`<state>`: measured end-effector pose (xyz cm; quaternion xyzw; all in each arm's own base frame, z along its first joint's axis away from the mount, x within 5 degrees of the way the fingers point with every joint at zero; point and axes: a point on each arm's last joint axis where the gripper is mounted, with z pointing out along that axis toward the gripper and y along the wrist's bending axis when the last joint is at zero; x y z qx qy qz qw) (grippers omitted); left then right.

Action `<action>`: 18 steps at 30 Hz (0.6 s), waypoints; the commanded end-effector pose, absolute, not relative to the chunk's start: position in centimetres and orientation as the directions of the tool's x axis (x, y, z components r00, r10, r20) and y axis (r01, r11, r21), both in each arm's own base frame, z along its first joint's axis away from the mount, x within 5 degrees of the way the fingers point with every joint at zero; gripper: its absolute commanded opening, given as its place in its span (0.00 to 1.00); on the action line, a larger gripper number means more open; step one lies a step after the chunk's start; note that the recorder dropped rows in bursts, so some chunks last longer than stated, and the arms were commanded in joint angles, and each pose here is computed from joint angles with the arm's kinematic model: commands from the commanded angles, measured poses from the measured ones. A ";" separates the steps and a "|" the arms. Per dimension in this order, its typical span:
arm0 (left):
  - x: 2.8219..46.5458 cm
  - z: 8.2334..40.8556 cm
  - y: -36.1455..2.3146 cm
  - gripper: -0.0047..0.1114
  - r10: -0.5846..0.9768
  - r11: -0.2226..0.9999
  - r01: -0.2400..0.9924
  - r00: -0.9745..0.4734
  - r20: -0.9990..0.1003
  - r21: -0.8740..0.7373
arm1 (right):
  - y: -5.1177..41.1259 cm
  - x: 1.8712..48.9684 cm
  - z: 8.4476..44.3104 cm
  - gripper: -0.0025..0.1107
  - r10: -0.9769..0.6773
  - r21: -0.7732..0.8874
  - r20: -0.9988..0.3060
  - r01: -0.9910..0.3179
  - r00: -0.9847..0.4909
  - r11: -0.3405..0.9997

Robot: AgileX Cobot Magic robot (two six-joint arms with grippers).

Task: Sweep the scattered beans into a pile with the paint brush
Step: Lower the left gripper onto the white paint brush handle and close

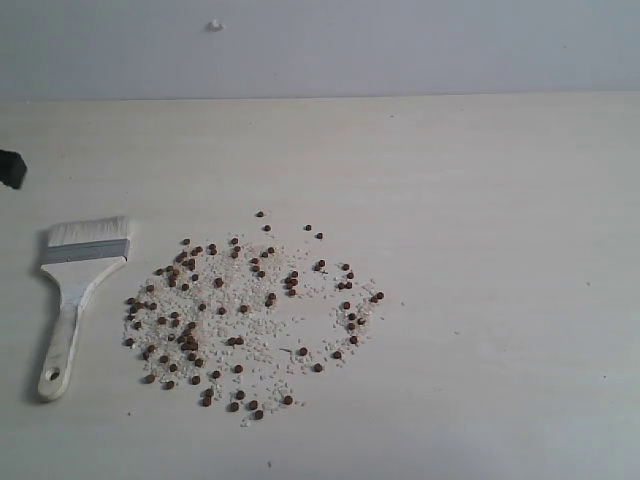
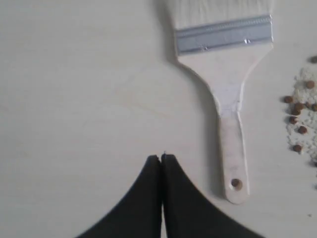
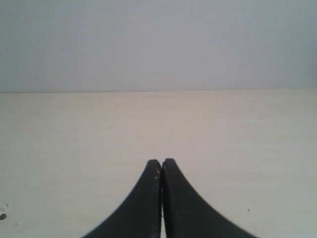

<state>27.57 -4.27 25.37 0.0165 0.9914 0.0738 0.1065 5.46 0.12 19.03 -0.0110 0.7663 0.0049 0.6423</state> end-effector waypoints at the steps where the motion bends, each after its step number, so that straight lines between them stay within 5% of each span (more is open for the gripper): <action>1: 26.8 21.6 -6.4 0.04 0.010 0.995 -0.011 -0.977 -0.214 0.096 | 0.1 5.5 18.9 0.02 -0.010 -0.006 -0.984 -0.023 -0.177 1.000; 9: 25.0 17.8 -8.0 0.08 0.014 0.997 0.004 -0.990 -0.141 0.075 | 0.1 5.5 18.9 0.02 -0.010 -0.006 -0.984 -0.023 -0.177 1.000; 18: 25.5 16.1 -8.2 0.57 -0.038 0.996 -0.046 -0.993 -0.112 0.076 | 0.1 5.5 18.9 0.02 -0.010 -0.006 -0.984 -0.023 -0.177 1.000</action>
